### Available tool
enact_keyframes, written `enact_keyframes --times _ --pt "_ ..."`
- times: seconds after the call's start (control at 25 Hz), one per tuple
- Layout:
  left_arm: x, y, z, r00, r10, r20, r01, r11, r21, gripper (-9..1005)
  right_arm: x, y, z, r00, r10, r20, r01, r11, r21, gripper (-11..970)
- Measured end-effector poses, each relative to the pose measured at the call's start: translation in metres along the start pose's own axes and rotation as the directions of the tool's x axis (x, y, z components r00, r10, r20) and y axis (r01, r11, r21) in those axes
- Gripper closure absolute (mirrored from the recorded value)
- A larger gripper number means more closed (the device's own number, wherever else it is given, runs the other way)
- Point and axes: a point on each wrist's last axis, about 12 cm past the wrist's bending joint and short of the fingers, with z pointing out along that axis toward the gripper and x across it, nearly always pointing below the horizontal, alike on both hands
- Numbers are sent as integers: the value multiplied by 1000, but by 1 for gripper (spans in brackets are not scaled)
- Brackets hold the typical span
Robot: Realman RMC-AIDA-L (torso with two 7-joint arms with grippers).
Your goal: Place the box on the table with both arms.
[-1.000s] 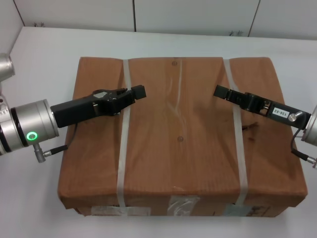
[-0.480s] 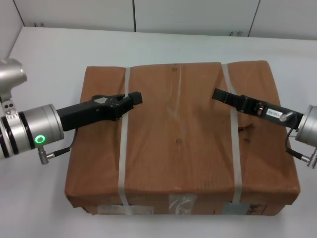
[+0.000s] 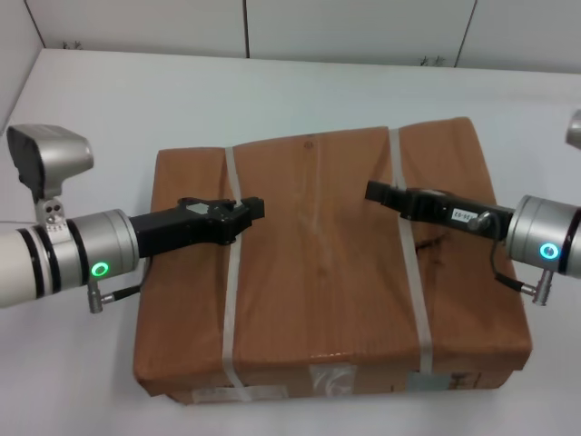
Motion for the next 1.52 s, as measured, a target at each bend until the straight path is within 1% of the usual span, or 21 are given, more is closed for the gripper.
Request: enact_keyframes --times 0.16,0.36,0.6,0.88,1.0,1.2,1.4,1.52 --pt "3 1 5 1000 9 -22 -9 1000 -27 929 6 -3 4 999 0 -36 2 999 36 930" --pt "5 3 6 999 15 -35 -17 999 -52 929 10 -5 7 998 1 -61 3 998 68 929" --pt "10 4 5 999 13 -48 -16 998 -64 929 13 -9 6 998 10 -64 -3 995 97 928" --pt "15 8 9 994 41 -98 -52 992 -113 929 15 -13 4 998 16 -62 -8 992 126 927" --pt "18 9 9 993 40 -107 -53 991 -126 925 15 -16 3 998 13 -61 -3 988 152 927" --pt "18 9 10 993 38 -110 -52 991 -126 888 15 -19 3 998 9 -59 1 985 175 881" --pt "18 9 10 993 29 -111 -44 990 -132 846 16 -20 2 999 14 -52 -4 984 179 732" --pt "18 9 11 992 42 -115 -57 990 -127 821 15 -21 1 999 17 -47 -8 982 189 643"
